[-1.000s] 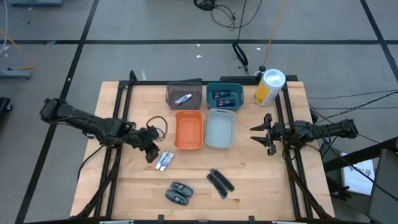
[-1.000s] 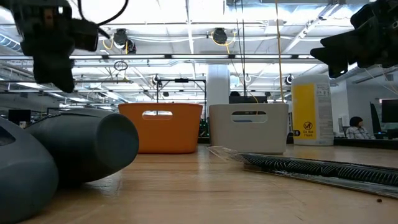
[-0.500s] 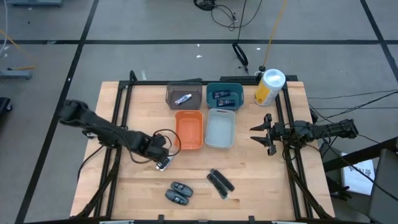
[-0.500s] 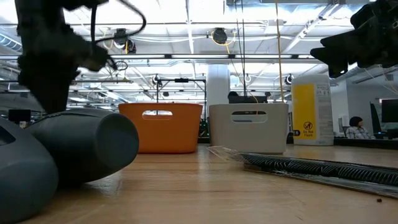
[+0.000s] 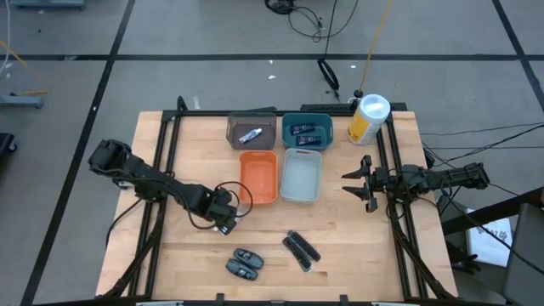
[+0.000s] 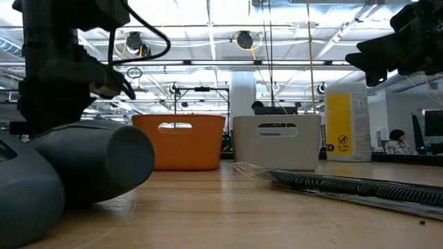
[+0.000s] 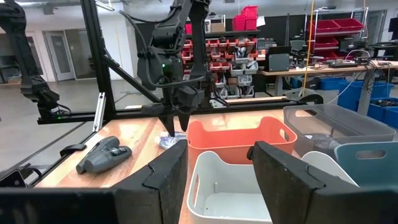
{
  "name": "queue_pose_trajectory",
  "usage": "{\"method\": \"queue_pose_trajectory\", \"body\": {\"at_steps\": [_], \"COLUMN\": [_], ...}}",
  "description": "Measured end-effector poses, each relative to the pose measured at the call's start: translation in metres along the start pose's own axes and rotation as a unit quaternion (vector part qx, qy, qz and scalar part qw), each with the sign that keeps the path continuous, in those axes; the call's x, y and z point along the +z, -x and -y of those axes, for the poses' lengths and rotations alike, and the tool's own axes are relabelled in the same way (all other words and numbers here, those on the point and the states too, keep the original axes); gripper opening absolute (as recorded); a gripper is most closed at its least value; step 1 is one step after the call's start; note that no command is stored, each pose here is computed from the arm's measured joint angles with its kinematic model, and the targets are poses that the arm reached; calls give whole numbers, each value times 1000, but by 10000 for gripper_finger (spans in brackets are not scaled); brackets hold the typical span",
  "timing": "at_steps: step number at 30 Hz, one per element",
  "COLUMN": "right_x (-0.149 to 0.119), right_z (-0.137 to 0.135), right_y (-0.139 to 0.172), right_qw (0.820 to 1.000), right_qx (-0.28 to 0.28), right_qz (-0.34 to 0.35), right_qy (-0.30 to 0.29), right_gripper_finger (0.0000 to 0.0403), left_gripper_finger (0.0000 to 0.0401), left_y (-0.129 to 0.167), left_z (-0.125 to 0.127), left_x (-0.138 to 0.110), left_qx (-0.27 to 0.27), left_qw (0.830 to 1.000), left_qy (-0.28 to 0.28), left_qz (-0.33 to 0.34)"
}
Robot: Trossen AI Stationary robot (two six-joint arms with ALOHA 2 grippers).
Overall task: Pick & Place Travel size toiletries
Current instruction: Put the left white toothpaste into the black transparent bin
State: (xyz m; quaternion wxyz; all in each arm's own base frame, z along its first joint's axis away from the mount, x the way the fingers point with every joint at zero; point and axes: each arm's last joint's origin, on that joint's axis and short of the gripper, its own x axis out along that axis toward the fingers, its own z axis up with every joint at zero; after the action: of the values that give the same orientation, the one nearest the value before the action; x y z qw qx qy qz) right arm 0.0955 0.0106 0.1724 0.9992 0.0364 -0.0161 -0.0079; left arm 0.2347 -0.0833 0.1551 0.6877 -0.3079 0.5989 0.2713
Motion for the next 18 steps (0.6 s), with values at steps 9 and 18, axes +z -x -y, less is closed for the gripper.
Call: {"method": "queue_pose_trajectory", "body": {"at_steps": [9,18], "right_x": [0,0], "right_z": [0,0], "right_y": [0,0], "right_qw": [1000,1000], "right_qx": [1,1], "right_qz": [0,0], "right_qy": [0,0], "right_gripper_finger": [171,171], "left_gripper_finger": [212,186], "left_y": [-26,-26], "left_z": [3,-1], "left_x": [-3,-4], "left_qx": [44,69], "left_qw": [998,997], "left_qy": [6,-29], "left_qz": [-43,-37]}}
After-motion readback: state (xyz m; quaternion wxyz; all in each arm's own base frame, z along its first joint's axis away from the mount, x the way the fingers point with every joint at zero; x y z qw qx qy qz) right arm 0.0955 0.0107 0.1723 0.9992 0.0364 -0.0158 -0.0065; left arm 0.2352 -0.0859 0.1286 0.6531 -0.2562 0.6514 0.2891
